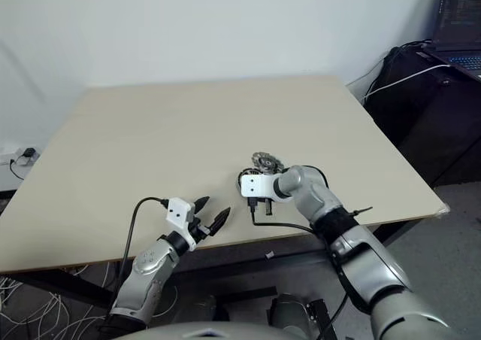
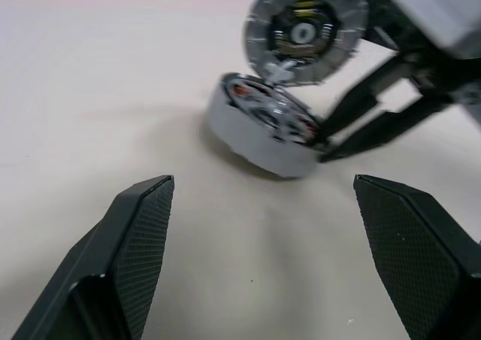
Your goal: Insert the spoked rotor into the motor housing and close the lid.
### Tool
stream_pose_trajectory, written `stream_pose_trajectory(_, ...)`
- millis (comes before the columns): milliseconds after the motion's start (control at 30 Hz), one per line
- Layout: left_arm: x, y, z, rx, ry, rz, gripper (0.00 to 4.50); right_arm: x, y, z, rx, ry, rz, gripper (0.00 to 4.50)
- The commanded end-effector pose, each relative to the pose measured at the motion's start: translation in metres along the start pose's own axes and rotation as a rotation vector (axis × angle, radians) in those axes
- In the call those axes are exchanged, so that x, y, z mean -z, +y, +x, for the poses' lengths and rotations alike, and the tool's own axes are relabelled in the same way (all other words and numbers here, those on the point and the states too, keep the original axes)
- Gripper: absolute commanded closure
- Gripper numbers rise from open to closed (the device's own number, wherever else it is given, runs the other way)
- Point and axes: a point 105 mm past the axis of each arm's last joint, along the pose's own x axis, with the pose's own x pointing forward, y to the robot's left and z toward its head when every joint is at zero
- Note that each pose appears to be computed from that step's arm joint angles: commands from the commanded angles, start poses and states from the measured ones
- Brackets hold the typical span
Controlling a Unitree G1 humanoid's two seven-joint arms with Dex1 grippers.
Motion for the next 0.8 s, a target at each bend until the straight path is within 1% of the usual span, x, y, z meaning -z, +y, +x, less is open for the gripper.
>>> stream_pose_trajectory(33,-0.011,0.0,0.004,0.008,-0.044,0.003,0.46,-0.018,0.004,-0.017,-0.024,-0.081,0.046,4.06)
stream_pose_trajectory(167,-0.011,0.001,0.004,0.012,-0.041,0.002,0.46,-0.032,0.018,-0.022,-0.084,-0.148,0.179,4.06)
stream_pose_trajectory(267,-0.01,0.001,0.004,0.013,-0.037,0.001,0.46,-0.041,0.025,-0.024,-0.109,-0.176,0.243,4.06)
stream_pose_trajectory(400,-0.009,0.0,0.004,0.015,-0.034,-0.003,0.46,-0.049,0.022,-0.017,-0.084,-0.181,0.355,4.06)
stream_pose_trajectory(667,-0.008,0.001,0.002,0.004,-0.034,-0.009,0.46,-0.055,0.005,0.004,0.03,-0.164,0.558,4.06)
stream_pose_trajectory(800,-0.008,0.0,0.002,0.001,-0.034,-0.011,0.46,-0.059,0.004,0.014,0.052,-0.156,0.632,4.06)
